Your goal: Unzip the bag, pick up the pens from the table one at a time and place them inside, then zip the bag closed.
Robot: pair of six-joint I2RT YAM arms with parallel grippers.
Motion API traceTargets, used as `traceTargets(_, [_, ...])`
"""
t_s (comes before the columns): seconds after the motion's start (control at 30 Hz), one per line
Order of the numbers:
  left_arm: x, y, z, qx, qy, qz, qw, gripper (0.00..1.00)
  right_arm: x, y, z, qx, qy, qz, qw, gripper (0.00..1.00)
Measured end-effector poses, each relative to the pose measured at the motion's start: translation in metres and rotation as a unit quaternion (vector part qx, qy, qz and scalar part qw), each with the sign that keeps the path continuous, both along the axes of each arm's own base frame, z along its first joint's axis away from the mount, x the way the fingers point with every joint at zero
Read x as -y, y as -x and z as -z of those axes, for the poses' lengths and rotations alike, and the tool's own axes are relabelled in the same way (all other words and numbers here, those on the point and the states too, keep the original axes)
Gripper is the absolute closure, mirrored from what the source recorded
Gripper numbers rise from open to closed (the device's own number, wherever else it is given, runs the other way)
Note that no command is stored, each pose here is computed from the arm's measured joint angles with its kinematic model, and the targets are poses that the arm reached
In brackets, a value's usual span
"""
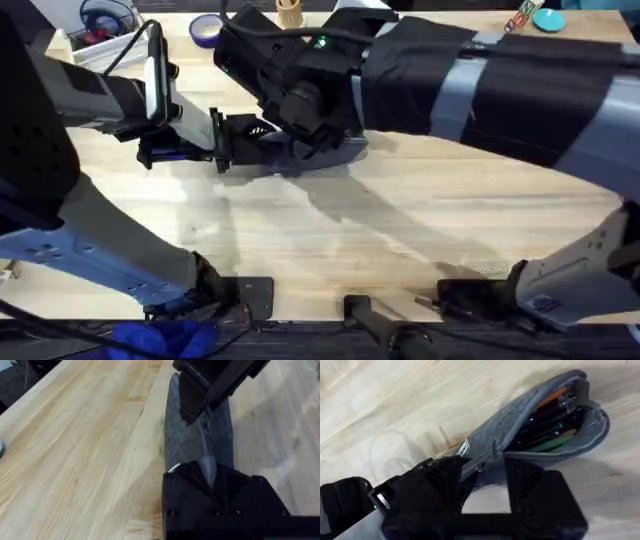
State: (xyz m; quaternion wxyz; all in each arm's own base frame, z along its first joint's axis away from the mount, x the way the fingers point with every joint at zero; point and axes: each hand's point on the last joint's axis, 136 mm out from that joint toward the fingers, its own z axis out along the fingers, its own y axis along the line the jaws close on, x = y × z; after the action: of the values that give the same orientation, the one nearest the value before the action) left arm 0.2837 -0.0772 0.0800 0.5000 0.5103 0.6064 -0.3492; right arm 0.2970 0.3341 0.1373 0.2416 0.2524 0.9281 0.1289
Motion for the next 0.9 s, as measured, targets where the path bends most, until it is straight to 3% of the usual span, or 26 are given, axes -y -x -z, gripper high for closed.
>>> traceTargets(0.07, [0.0,0.0,0.0,0.0,0.0,0.0,1.0,0.961,-0.0002,-0.0001,-0.0001,0.0,-0.001,0.001,1.0,0.523])
traceTargets(0.37, [0.0,0.0,0.0,0.0,0.0,0.0,1.0,0.961,-0.0001,-0.0004,-0.0002,0.0,-0.001,0.001,1.0,0.708])
traceTargets(0.57, [0.0,0.0,0.0,0.0,0.0,0.0,1.0,0.961,0.0017,0.0007,0.0008,-0.002,0.003,0.001,1.0,0.958])
traceTargets(0.9, [0.0,0.0,0.0,0.0,0.0,0.0,1.0,0.961,0.0037,0.0021,0.0019,-0.006,0.008,0.001,1.0,0.97])
